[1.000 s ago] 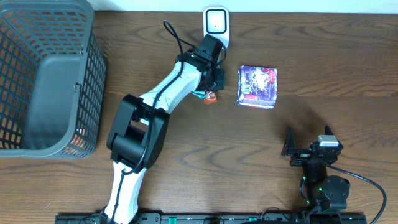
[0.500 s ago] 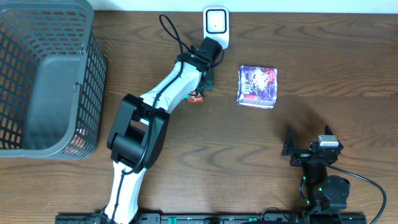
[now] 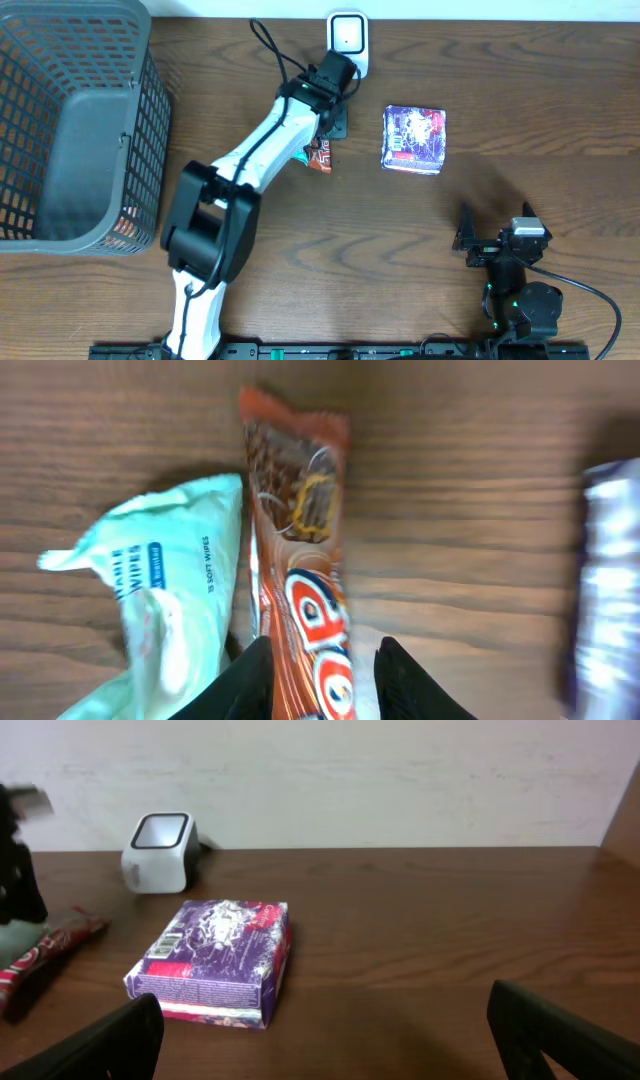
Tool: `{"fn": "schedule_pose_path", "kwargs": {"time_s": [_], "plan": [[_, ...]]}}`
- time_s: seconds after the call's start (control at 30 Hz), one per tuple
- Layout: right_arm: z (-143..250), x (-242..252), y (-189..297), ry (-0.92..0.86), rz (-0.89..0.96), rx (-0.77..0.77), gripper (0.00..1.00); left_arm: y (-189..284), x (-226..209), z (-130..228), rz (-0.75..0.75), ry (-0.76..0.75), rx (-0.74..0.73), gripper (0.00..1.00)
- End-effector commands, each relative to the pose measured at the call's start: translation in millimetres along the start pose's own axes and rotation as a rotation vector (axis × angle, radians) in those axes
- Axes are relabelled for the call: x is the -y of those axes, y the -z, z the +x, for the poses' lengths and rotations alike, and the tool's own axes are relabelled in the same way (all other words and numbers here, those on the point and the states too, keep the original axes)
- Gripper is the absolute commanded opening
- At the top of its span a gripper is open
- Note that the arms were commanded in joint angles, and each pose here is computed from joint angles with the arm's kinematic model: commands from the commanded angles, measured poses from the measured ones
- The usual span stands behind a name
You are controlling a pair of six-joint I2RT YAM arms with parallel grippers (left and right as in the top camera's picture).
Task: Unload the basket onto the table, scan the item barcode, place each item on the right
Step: 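Hold the wafer bar under the scanner, then drop it near the wipes, then reach the left gripper into the basket toward the orange tissue pack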
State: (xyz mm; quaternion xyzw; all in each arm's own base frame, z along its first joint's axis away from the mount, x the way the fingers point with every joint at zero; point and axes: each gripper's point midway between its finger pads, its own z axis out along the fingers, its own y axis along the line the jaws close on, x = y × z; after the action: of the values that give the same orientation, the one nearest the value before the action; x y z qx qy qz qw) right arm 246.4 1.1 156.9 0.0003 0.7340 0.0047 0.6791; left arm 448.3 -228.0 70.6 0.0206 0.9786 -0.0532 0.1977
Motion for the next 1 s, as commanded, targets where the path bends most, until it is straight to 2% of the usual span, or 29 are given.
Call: {"fn": "schedule_pose_path", "kwargs": {"time_s": [0.0, 0.17, 0.37, 0.53, 0.6, 0.8, 0.97], "plan": [[1, -2, 0, 0.004, -0.006, 0.000, 0.99, 60, 3, -34, 0.070, 0.034, 0.130, 0.35], [1, -2, 0, 0.004, -0.006, 0.000, 0.99, 148, -22, -74, 0.123, 0.103, 0.330, 0.43], [1, -2, 0, 0.004, -0.006, 0.000, 0.99, 270, -113, -110, 0.103, 0.269, 0.622, 0.48], [1, -2, 0, 0.004, -0.006, 0.000, 0.99, 333, -209, -107, -0.017, 0.432, 0.772, 0.58], [1, -2, 0, 0.004, -0.006, 0.000, 0.99, 346, -247, -99, -0.080, 0.497, 0.797, 0.67], [1, -2, 0, 0.004, -0.006, 0.000, 0.99, 334, -330, -59, -0.239, 0.682, 0.695, 0.76], [1, -2, 0, 0.005, -0.006, 0.000, 0.99, 295, -389, -1, -0.380, 1.079, 0.521, 0.81]]}}
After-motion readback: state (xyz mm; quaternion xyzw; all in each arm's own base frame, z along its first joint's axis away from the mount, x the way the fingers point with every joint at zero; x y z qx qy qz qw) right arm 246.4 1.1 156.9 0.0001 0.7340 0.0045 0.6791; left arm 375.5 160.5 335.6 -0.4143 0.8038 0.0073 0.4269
